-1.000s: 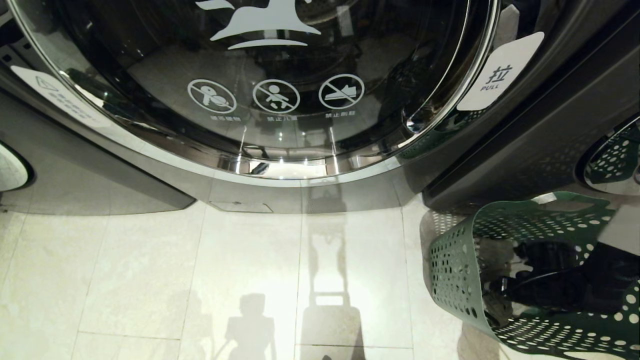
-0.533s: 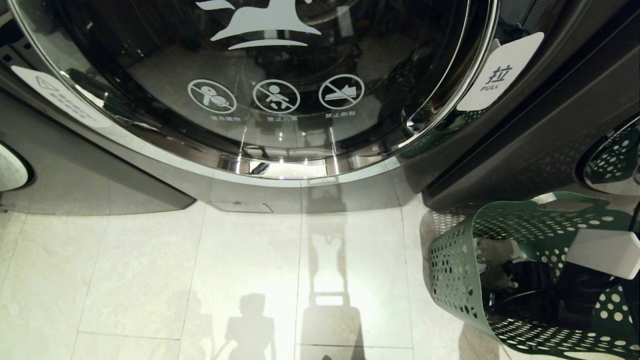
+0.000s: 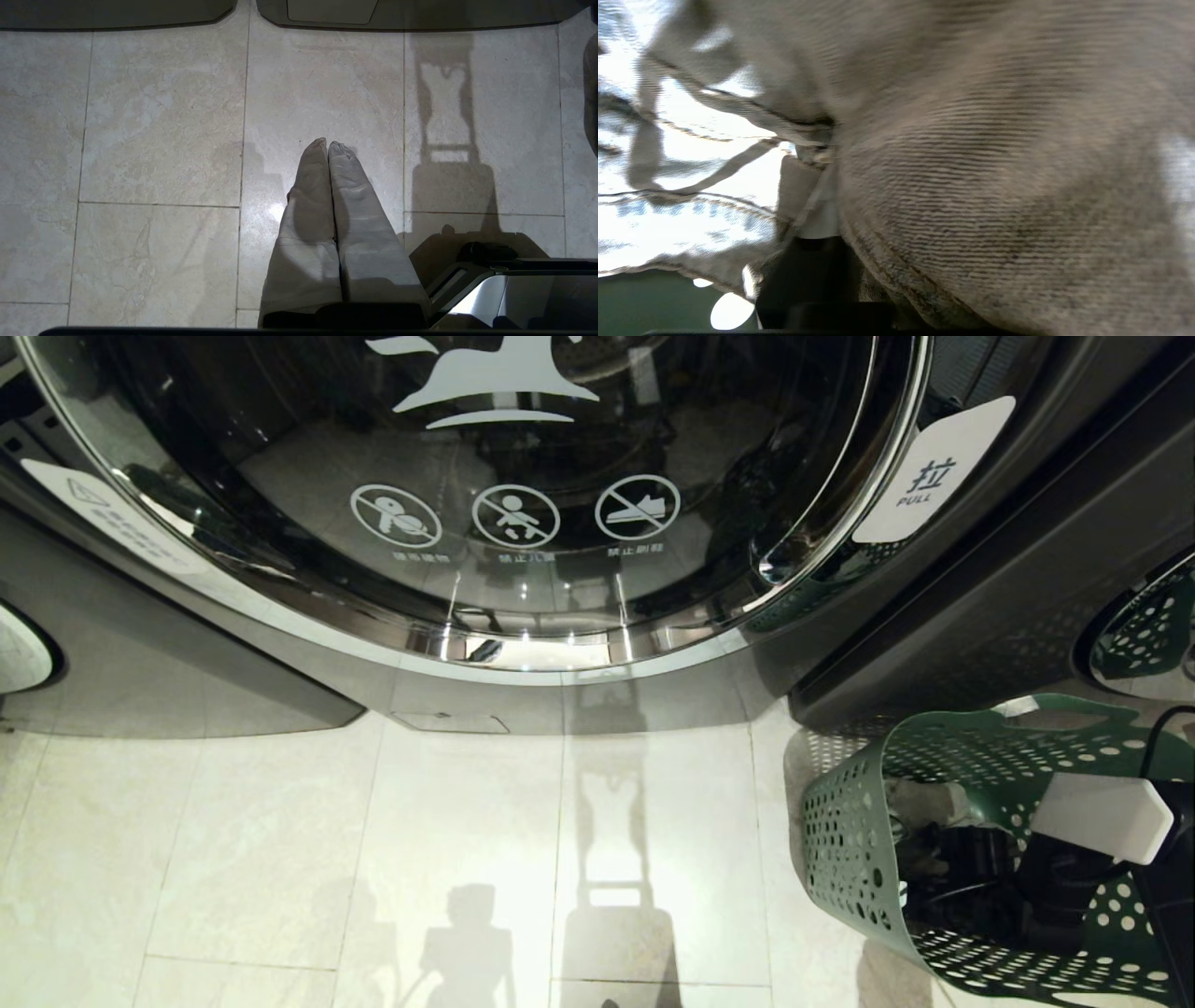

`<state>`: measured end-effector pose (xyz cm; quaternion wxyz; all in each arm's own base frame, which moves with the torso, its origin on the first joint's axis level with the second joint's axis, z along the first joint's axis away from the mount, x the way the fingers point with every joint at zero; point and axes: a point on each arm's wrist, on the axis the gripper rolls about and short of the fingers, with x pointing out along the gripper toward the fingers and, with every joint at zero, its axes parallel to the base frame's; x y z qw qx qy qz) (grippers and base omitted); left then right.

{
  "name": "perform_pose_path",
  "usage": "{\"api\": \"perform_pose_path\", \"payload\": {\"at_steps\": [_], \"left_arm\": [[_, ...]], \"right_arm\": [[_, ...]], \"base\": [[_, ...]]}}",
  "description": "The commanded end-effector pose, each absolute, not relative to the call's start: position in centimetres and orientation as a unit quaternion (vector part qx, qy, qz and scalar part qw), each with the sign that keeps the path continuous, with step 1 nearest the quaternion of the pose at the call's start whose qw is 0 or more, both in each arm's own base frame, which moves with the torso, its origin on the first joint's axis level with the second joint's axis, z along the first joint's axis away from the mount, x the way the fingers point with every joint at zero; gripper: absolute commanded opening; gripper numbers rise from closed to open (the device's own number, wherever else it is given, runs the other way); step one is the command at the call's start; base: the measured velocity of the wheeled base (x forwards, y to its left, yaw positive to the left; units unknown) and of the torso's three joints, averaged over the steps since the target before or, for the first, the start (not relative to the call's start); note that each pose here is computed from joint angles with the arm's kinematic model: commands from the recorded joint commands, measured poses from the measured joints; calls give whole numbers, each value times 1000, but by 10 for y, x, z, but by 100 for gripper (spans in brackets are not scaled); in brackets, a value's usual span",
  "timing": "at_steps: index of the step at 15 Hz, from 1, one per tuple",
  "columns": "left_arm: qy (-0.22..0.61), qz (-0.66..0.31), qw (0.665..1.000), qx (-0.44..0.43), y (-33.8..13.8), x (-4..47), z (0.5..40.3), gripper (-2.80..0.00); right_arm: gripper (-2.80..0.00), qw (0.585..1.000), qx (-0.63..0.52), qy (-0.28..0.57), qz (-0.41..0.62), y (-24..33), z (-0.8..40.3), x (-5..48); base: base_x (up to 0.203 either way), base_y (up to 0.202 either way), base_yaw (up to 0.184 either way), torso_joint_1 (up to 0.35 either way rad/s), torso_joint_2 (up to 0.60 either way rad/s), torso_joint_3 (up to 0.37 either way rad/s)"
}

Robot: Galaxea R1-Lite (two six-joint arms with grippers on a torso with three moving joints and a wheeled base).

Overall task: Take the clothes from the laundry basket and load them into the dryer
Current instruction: Take the clothes out of the basket

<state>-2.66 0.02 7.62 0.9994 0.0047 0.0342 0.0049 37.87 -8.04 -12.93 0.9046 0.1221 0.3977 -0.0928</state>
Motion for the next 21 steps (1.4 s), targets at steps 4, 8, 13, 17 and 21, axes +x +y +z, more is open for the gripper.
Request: {"api": "perform_pose_path", "payload": {"at_steps": [4,8,13,17,21], "left_arm": [[35,5,999,5,0,-27,76,-280],[35,5,999,5,0,-27,76,-280],[35,5,999,5,0,-27,76,-280],[35,5,999,5,0,-26,76,-280],[35,5,999,5,0,-26,76,-280]], "right_arm": [[-280,920,108,367,-89,-77,-81,375],[-280,937,102,325,-82,-69,-6,348],[-280,975,74,202,-52,-40,127,261],[-280,994,21,102,-26,-17,182,160],[-280,999,-40,24,-29,-7,191,86]], "base": [[0,0,0,0,0,0],[0,0,0,0,0,0],[0,0,0,0,0,0],[0,0,0,0,0,0],[0,0,0,0,0,0]]}}
